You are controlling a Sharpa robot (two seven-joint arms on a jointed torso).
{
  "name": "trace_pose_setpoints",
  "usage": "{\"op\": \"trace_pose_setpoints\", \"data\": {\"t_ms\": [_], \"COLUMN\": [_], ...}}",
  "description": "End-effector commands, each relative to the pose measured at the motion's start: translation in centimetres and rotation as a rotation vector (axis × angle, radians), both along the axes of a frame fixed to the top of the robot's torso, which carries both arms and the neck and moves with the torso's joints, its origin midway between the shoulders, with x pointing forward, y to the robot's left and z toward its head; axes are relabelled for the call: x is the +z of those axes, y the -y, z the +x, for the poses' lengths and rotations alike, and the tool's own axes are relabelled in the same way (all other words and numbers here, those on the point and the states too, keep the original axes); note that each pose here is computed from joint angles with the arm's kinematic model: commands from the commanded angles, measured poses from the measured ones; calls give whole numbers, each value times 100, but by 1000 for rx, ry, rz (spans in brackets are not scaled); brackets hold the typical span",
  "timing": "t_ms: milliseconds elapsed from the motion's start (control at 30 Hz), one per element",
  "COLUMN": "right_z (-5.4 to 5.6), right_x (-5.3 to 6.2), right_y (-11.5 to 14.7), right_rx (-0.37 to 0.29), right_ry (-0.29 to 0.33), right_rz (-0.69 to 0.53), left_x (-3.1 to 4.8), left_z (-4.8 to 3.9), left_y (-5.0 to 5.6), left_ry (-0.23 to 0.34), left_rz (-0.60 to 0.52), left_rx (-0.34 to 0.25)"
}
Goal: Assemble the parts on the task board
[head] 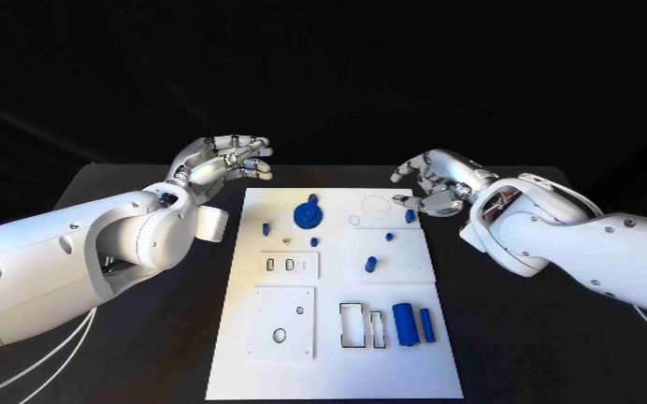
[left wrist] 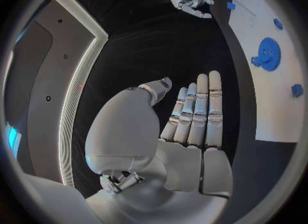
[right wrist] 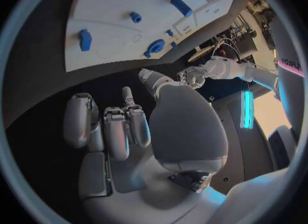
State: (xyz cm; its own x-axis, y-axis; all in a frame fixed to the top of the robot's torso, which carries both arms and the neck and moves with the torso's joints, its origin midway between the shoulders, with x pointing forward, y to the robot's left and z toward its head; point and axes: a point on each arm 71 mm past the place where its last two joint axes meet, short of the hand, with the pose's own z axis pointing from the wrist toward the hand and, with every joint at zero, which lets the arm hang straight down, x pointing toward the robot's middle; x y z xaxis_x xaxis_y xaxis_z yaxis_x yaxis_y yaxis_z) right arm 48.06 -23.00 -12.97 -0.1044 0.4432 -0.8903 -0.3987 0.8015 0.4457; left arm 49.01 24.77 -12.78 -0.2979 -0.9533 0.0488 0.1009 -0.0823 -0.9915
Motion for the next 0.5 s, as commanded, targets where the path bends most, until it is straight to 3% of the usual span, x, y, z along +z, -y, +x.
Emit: {"op": "trace_pose_setpoints", "data": {"t_ms": [33,233,500], "right_z": [-13,22,55], "right_x": [-2,-109,-278], "right_y": [123,467,550], "right_rx": [75,48,38], "right_ry": [-30,-29,-47], "right_rz": [70,36,12], "left_x": [11,6,0], "left_z": [1,8,20], "left_y": [28,28,30], "left_ry": [9,8,7], "left_rz": [-15,-16,-16], "left_rx": [-16,-16,-16]}}
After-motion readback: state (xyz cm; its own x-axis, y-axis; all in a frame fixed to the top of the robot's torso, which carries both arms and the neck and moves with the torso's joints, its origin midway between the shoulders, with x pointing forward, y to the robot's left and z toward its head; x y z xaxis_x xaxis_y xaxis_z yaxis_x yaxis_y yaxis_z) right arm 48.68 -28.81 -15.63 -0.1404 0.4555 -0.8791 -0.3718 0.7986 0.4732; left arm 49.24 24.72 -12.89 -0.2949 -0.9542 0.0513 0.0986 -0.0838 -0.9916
